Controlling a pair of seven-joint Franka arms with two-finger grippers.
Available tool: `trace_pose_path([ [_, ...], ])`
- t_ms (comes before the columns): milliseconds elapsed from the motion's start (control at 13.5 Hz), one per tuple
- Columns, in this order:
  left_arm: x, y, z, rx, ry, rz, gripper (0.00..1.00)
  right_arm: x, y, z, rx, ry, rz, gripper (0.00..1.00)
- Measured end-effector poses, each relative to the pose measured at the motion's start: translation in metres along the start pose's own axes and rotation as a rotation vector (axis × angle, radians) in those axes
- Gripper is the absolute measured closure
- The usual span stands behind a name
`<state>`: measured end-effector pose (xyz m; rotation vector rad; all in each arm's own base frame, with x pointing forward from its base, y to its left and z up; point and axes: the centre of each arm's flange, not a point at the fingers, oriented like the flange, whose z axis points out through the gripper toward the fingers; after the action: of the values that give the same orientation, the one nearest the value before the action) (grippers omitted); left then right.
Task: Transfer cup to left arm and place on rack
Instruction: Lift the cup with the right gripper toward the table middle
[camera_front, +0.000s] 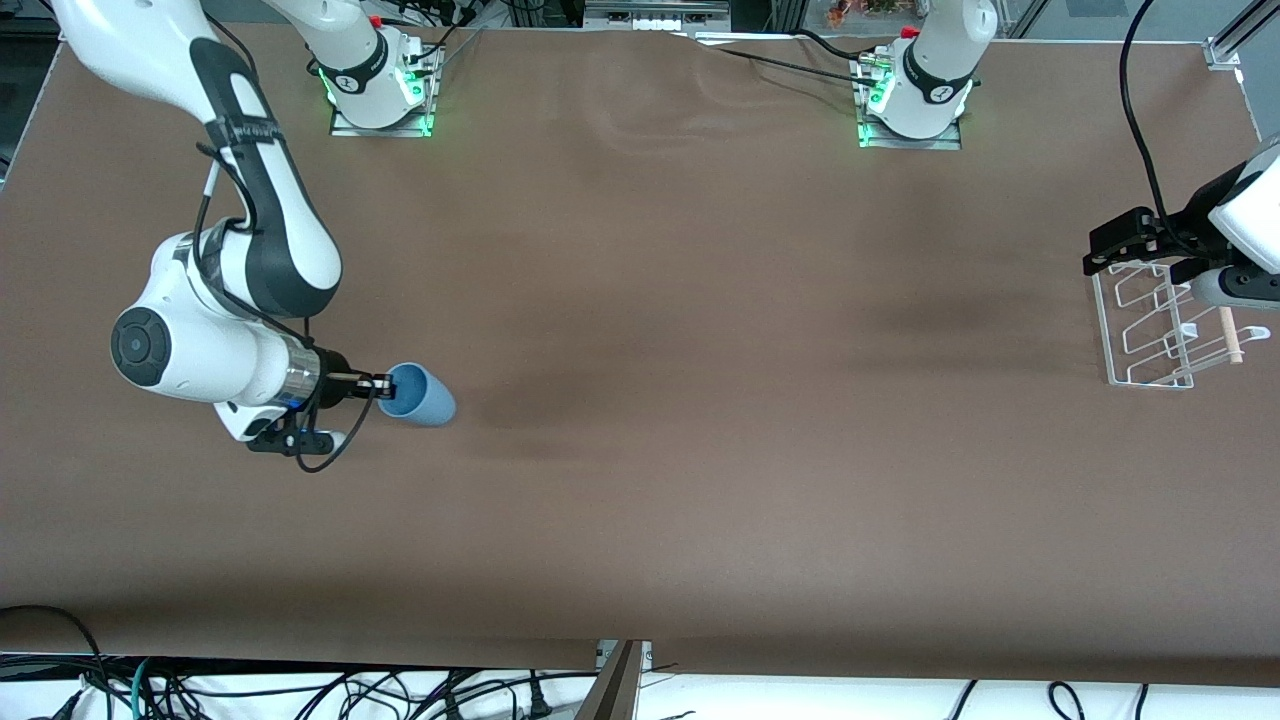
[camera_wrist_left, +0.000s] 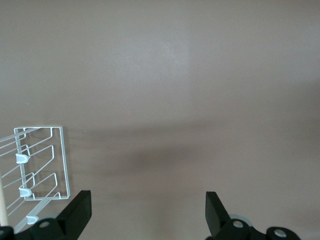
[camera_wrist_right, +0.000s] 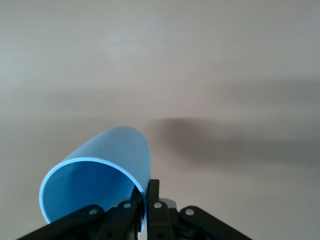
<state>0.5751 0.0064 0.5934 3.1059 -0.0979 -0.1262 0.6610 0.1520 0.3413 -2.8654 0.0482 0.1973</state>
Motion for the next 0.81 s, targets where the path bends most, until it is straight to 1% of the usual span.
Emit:
trace_pose_path([
  [74,0.001,0.0,0.001,0.0,-0.002,0.0,0.0,-0.002,-0.021,-0.004,0.044,-0.003,-0.01,0.95],
  [148,0.002,0.0,0.004,-0.001,-0.008,0.0,0.0,-0.006,-0.042,-0.004,0.106,-0.012,-0.009,0.95],
  [296,0.011,-0.008,0.021,-0.006,-0.038,-0.011,0.0,-0.014,-0.077,-0.003,0.259,-0.042,0.019,0.95],
  [369,0.015,-0.019,0.032,-0.024,-0.056,-0.024,0.0,-0.017,-0.088,-0.002,0.325,-0.057,0.037,0.95],
  [443,0.018,-0.029,0.041,-0.054,-0.066,-0.018,0.0,-0.019,-0.096,-0.003,0.371,-0.068,0.049,0.95],
  [591,0.02,-0.04,0.046,-0.088,-0.066,0.063,0.0,-0.023,-0.115,-0.006,0.435,-0.081,0.047,0.95],
  [739,0.022,-0.026,0.043,-0.108,-0.052,0.216,0.0,-0.028,-0.136,-0.009,0.499,-0.097,0.04,0.95],
  [813,0.024,-0.006,0.042,-0.123,-0.044,0.294,0.0,-0.03,-0.145,-0.009,0.523,-0.106,0.035,0.95],
])
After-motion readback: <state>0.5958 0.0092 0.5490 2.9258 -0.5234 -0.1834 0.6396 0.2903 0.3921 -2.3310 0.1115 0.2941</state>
